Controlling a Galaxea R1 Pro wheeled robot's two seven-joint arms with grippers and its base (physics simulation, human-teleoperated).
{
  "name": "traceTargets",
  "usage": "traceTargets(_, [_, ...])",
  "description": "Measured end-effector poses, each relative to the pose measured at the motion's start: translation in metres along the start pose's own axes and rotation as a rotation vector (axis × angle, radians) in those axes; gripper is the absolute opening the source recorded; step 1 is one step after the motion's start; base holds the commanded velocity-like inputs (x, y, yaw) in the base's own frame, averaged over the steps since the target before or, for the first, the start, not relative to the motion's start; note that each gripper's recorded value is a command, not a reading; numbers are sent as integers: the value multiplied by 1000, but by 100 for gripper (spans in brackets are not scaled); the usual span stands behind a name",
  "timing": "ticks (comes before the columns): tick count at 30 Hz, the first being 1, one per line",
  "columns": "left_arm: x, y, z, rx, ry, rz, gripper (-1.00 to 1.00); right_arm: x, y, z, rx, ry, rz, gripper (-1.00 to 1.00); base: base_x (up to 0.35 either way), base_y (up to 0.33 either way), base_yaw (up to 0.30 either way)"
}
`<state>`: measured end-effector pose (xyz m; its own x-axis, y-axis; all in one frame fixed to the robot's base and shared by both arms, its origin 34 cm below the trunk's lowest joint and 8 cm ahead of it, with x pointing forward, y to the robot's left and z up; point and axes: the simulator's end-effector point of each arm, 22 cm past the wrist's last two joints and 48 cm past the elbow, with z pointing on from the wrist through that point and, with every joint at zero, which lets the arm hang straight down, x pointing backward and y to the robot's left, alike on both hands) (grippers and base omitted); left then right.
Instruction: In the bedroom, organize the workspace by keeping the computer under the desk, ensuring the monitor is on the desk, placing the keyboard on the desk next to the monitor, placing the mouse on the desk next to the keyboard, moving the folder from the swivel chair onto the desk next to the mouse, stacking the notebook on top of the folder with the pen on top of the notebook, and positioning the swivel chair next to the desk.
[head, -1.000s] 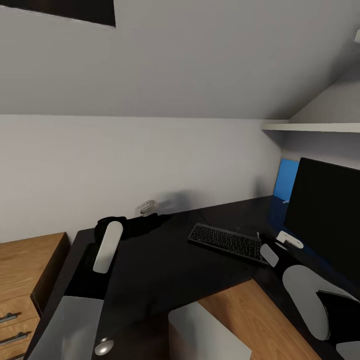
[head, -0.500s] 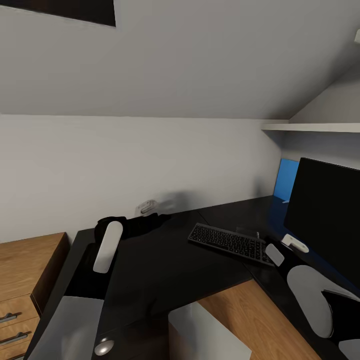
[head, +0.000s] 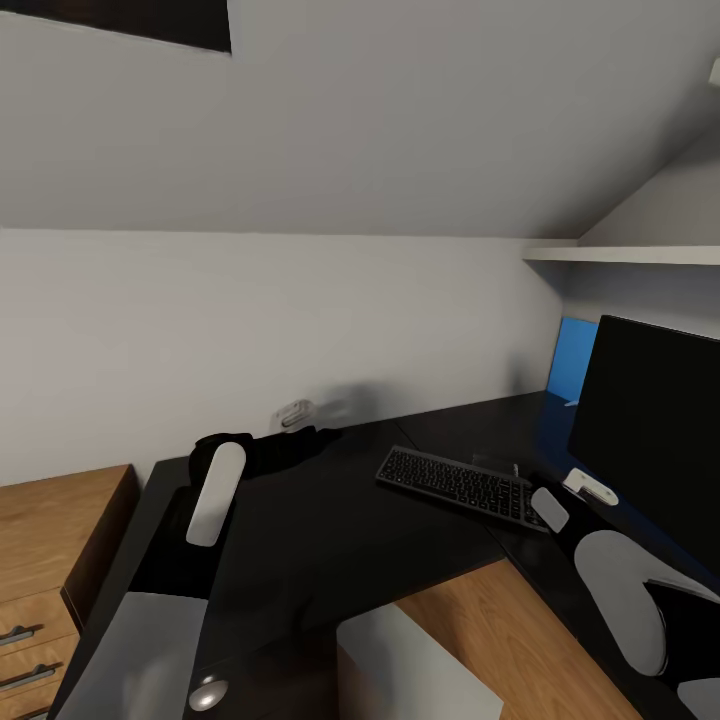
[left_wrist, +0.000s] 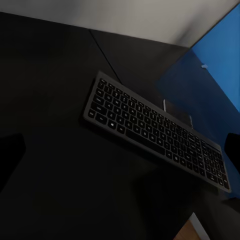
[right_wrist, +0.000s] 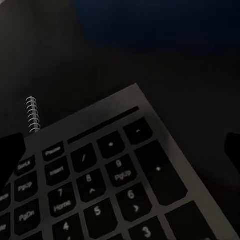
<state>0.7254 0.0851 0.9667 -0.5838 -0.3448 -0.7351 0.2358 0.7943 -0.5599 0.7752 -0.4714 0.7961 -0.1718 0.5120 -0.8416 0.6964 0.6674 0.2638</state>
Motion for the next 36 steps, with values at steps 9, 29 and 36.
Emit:
traceTargets(9, [9, 6, 3, -1, 0, 0, 100, 11, -4, 4, 0, 2, 1, 100, 0, 0, 0])
traceTargets(29, [20, 14, 7, -2, -1, 0, 100, 23, -8, 9, -1, 2, 1, 100, 0, 0, 0])
traceTargets(36, [20, 11, 7, 11, 1, -8, 100, 23, -8, 9, -1, 2, 1, 100, 0, 0, 0])
